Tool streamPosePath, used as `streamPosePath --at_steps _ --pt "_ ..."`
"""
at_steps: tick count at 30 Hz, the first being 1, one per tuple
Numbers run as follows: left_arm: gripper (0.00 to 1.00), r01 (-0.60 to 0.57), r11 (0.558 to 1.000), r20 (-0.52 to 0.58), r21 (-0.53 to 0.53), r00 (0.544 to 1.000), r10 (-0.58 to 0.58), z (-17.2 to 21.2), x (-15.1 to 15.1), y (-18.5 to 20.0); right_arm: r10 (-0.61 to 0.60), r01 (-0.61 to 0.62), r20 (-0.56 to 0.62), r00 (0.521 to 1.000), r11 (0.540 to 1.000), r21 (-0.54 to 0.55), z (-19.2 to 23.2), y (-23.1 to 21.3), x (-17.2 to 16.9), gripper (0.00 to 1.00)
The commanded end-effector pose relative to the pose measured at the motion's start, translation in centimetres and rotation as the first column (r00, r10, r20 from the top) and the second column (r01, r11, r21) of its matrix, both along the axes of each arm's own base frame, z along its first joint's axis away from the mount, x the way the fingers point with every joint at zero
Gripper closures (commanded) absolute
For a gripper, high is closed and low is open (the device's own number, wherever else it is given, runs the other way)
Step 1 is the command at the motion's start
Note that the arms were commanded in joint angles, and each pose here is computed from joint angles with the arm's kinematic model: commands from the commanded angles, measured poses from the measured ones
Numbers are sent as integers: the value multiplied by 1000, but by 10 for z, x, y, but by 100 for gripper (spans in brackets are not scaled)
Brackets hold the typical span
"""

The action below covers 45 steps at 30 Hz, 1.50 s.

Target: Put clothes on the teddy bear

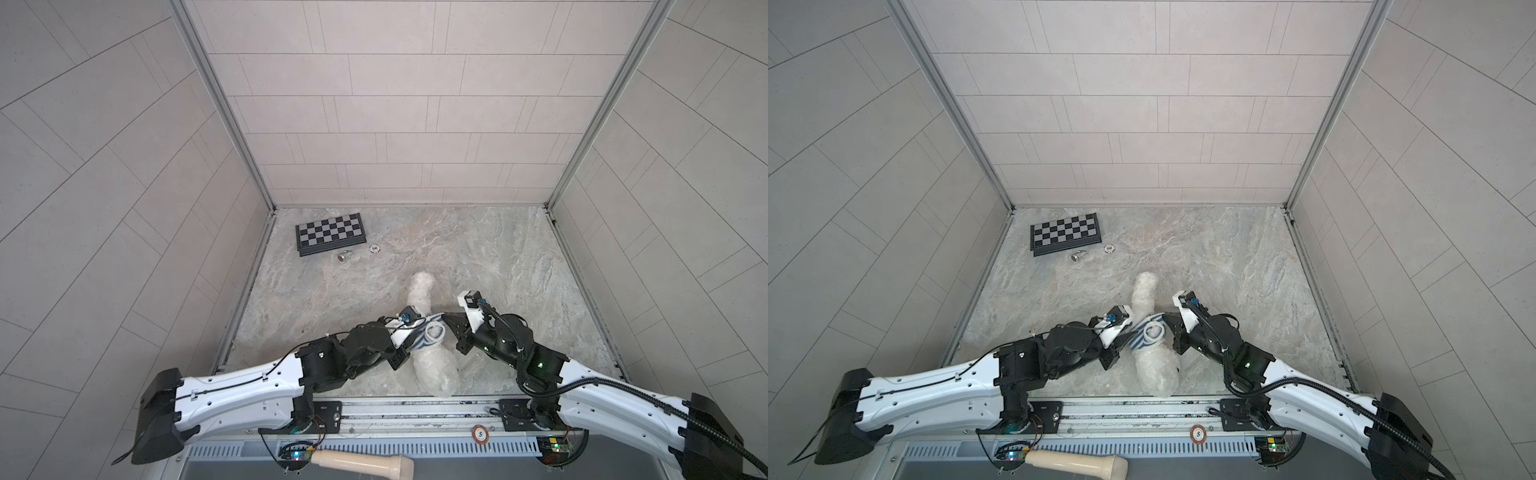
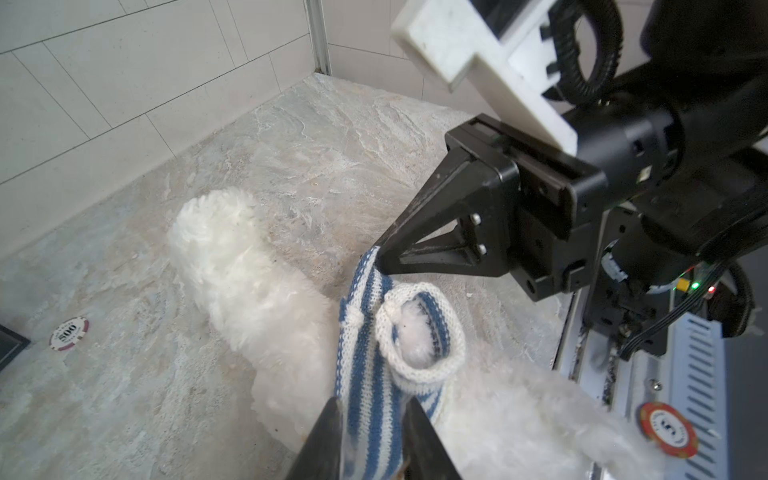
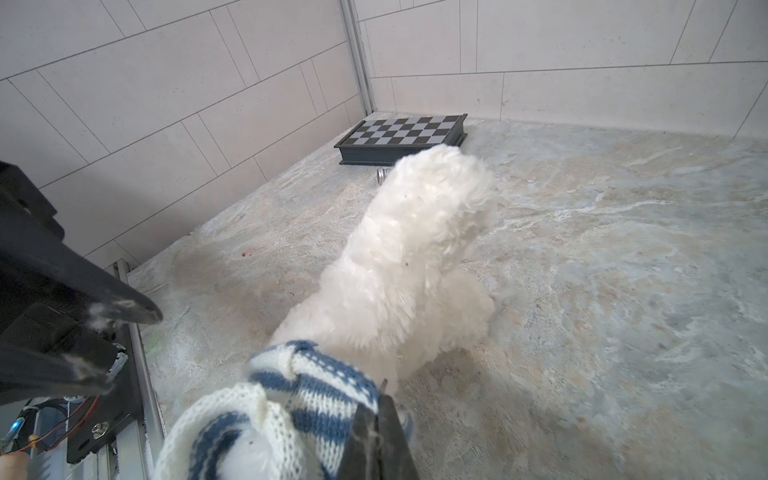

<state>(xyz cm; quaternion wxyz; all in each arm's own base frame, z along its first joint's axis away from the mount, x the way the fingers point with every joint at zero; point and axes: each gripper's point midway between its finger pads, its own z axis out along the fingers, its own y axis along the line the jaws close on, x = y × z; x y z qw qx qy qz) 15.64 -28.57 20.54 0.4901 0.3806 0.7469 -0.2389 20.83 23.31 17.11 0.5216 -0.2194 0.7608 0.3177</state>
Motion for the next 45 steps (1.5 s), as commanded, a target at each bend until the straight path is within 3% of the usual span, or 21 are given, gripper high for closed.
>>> streamPosePath --at_steps 1,3,7,14,24,30,39,45 --pt "69 -40 993 -85 -114 996 30 12 1 -2 22 -23 29 999 999 40 13 5 -1 100" --pt "71 -30 990 -113 -140 993 14 15 -2 -6 36 -38 36 999 997 60 18 9 -4 100" --pt "86 8 991 -155 -135 988 -29 13 -8 -16 62 -66 54 997 995 76 27 15 -11 100" --pt "97 62 998 -244 7 968 -59 -7 -14 -32 86 -90 59 995 994 68 29 24 -17 100" --pt "99 28 996 -283 85 959 -3 -28 -15 -19 87 -90 60 994 994 54 27 27 -17 100" --pt "86 36 991 -284 129 959 2 -36 -13 -21 93 -96 52 994 994 54 25 30 -18 100" --pt "77 -4 979 -281 206 958 63 -46 4 -22 97 -99 49 994 994 49 23 31 -20 100" --pt "61 -19 973 -247 228 966 76 -42 11 -24 97 -98 46 994 994 39 19 31 -20 100"
